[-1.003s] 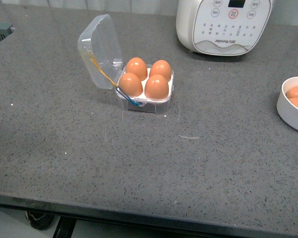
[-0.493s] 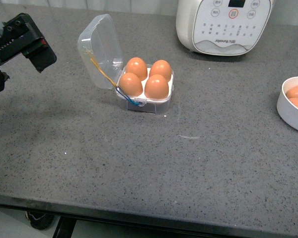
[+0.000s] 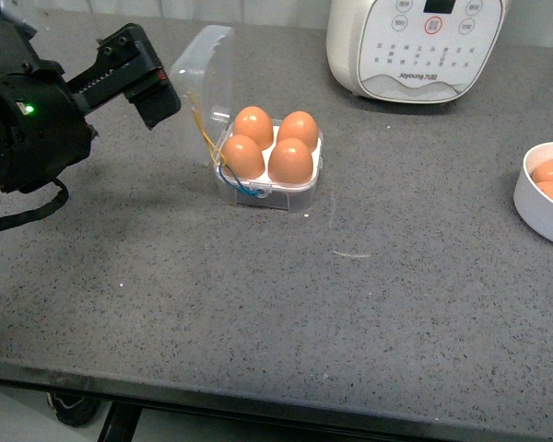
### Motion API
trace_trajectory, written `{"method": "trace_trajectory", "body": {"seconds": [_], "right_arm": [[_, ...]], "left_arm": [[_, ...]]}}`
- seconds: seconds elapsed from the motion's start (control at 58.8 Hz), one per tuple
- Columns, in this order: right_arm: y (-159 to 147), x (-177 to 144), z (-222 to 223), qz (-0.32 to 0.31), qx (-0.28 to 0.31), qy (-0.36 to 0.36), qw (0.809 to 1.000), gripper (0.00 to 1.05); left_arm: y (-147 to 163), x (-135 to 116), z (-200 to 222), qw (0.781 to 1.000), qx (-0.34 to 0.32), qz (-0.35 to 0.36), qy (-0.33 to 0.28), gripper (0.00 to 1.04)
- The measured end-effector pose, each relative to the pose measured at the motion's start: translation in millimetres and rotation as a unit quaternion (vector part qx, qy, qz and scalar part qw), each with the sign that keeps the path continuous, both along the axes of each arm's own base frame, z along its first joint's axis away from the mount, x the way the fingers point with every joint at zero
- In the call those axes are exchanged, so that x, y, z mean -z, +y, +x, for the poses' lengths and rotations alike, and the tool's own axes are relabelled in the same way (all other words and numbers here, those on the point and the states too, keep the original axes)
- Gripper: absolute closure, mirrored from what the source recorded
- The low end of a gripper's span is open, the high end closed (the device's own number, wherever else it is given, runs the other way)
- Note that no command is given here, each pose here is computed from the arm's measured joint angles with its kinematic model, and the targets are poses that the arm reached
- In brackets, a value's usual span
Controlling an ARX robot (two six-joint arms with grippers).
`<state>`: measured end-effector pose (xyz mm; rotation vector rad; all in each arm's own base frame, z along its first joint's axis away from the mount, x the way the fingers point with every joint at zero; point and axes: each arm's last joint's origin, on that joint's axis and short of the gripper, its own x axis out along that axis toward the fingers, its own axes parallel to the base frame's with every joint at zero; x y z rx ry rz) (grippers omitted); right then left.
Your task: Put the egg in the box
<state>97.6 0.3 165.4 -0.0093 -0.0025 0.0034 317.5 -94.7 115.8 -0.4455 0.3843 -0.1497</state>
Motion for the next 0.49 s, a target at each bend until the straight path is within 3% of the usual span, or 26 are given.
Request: {"method": "trace_trajectory", "body": {"seconds": [0.102,0.153,0.493], "right_arm": [[0,0,0,0.0,0.0,0.0,1.0,0.09],[0,0,0,0.0,0.0,0.0,1.0,0.09],[0,0,0,0.0,0.0,0.0,1.0,0.09]], "left_arm": [[-30,-21,-27,0.995,0.096,-0.014,-0.008,0.07],[-34,-25,-35,0.994,0.107,-0.016,-0.005,0.07],[31,-42,-49,1.0,0.014,-0.003,-0.022,0.07]]}}
